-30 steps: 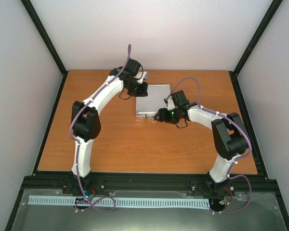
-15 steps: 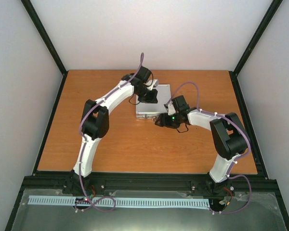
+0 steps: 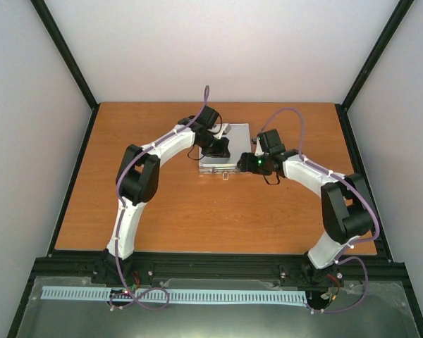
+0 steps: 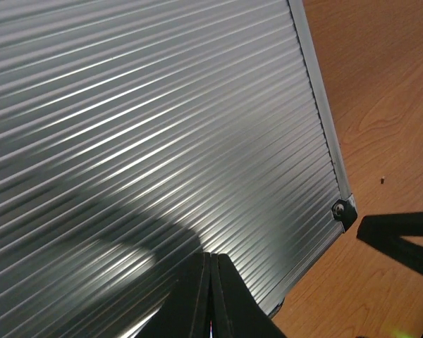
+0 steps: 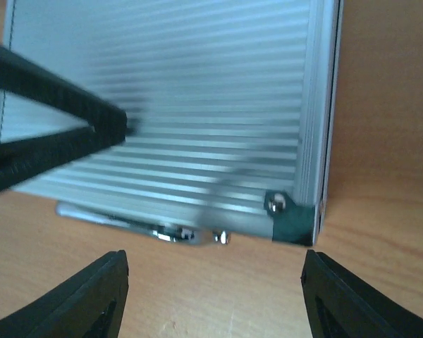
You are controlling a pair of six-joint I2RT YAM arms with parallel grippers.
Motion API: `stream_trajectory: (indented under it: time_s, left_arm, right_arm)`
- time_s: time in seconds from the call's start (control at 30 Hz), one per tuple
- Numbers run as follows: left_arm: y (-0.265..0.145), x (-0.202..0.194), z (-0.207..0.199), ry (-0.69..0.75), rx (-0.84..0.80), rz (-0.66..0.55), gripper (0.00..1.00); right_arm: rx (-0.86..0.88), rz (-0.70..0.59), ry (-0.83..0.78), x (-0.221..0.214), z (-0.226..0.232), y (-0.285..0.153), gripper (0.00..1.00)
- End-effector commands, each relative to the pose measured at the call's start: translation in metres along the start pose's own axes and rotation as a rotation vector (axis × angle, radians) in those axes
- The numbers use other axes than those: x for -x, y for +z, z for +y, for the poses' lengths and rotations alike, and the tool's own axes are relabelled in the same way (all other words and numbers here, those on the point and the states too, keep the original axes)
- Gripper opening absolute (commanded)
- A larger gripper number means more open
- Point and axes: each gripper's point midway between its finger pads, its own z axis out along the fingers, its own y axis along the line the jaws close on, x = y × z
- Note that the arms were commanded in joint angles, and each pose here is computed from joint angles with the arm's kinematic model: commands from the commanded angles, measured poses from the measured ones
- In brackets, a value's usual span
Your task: Pack up texas hold em set
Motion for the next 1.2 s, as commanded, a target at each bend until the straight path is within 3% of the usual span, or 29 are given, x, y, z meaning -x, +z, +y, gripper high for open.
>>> stream_trajectory:
  time_s: [0.0,0.13,0.37,0.57,0.9,1.17]
  left_arm:
    - [0.023,-0.035,0.025,-0.051,0.06,0.104,0.01]
    - [0.024,-0.034,0.026,-0.047,0.062,0.104,0.01]
    - [0.026,-0.038,0.03,-0.04,0.073,0.123,0.01]
    - [0.028,-0.043,0.035,-0.038,0.083,0.135,0.01]
    - [0.034,-0.054,0.042,-0.04,0.083,0.152,0.01]
    - [0.025,-0.063,0.053,-0.041,0.128,0.152,0.01]
  right_arm:
    - [-0.072,0.0,0.028,0.011,-0.012,0.008,0.68]
    - [-0.053,0.025,0.031,0.016,-0.007,0.018,0.66]
    - [0.18,0.02,-0.03,0.018,0.035,0.007,0.65]
    - [0.278,0.101,-0.113,-0.002,0.054,-0.003,0.6]
    - [0.238,0.1,-0.079,-0.033,0.05,-0.029,0.6]
    - [0.267,0.121,-0.061,-0.029,0.052,-0.004,0.58]
